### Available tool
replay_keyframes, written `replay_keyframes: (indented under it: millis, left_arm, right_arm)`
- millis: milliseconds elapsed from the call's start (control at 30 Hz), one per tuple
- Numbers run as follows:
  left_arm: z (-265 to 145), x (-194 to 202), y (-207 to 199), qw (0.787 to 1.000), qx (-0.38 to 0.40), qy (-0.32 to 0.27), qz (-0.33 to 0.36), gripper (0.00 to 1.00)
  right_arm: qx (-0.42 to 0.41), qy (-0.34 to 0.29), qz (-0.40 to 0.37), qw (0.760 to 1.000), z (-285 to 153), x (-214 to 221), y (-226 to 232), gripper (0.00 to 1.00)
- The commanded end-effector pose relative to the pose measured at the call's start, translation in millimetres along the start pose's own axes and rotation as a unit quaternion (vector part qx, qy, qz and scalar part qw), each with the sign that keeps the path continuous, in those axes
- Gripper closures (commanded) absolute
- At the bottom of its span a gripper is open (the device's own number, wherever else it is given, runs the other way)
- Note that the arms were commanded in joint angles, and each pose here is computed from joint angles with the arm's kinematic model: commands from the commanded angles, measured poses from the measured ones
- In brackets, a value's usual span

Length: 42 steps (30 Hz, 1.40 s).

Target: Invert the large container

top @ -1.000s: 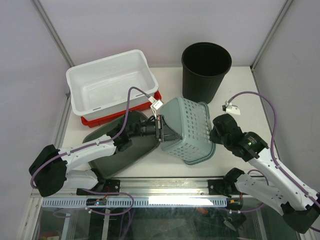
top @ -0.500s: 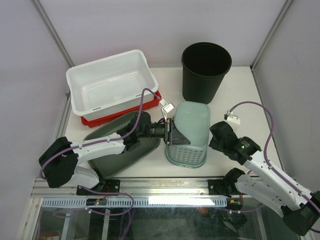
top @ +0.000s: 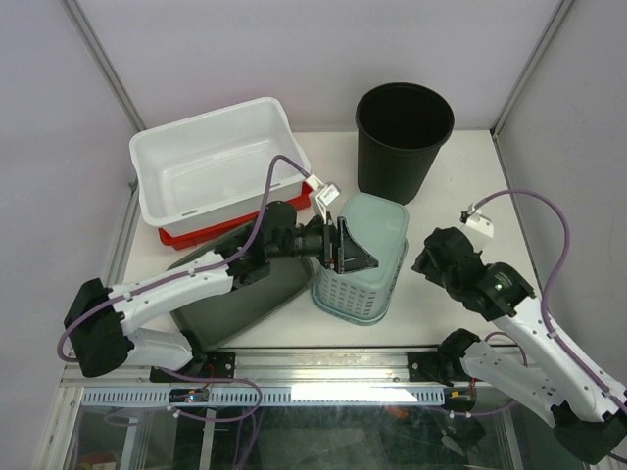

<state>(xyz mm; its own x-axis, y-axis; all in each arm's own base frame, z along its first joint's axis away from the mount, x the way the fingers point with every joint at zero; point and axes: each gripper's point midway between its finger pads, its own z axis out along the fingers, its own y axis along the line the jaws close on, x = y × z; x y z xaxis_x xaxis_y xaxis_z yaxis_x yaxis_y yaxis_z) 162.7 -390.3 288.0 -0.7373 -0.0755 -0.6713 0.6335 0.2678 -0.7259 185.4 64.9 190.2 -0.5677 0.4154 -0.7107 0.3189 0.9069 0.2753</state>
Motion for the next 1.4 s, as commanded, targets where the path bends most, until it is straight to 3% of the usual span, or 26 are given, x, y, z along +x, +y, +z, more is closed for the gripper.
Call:
replay_keyframes:
  millis: [0, 233, 400, 667, 800, 900, 1033, 1200, 1367]
  left_arm:
    - [-36.5, -32.2, 40.1, 0.986, -0.154, -0.049, 0.048, 0.13]
    - [-55.7, -26.0, 107.7, 0.971, -0.238, -0.027, 0.013, 0.07]
    - [-28.4, -7.8, 112.7, 0.982, -0.188, 0.019, 0.012, 0.07]
    - [51.1, -1.0, 71.2, 0.996, -0.067, 0.06, 0.014, 0.09]
    - [105.8, 7.9, 41.1, 0.997, 0.019, 0.075, -0.025, 0.11]
    - [121.2, 1.6, 13.9, 0.994, 0.077, 0.073, -0.033, 0.13]
    - [96.4, -23.7, -2.0, 0.997, 0.065, 0.028, 0.006, 0.08]
    - [26.2, -49.8, 4.2, 0.997, -0.04, -0.039, 0.051, 0.02]
    - [-70.1, -80.3, 16.1, 0.97, -0.162, -0.174, 0.049, 0.01]
  right_arm:
    - [-0.055, -0.055, 0.021, 0.997, -32.3, -36.9, 7.1, 0.35]
    - [-0.129, -0.08, 0.049, 0.987, -57.7, -52.1, 19.6, 0.3]
    - [-0.128, -0.071, 0.044, 0.988, -60.1, -52.3, 21.1, 0.29]
    - [-0.129, -0.083, 0.053, 0.987, -78.3, -66.4, 15.7, 0.27]
    - [-0.138, -0.105, 0.067, 0.983, -97.5, -82.3, 9.2, 0.27]
    - [-0.141, -0.112, 0.066, 0.981, -105.9, -87.8, 6.0, 0.27]
    - [-0.159, -0.095, 0.033, 0.982, -107.4, -82.2, 14.2, 0.27]
    - [-0.188, -0.051, -0.023, 0.981, -90.6, -64.7, 43.8, 0.27]
    - [-0.263, 0.042, -0.092, 0.959, -64.6, -29.1, 106.5, 0.28]
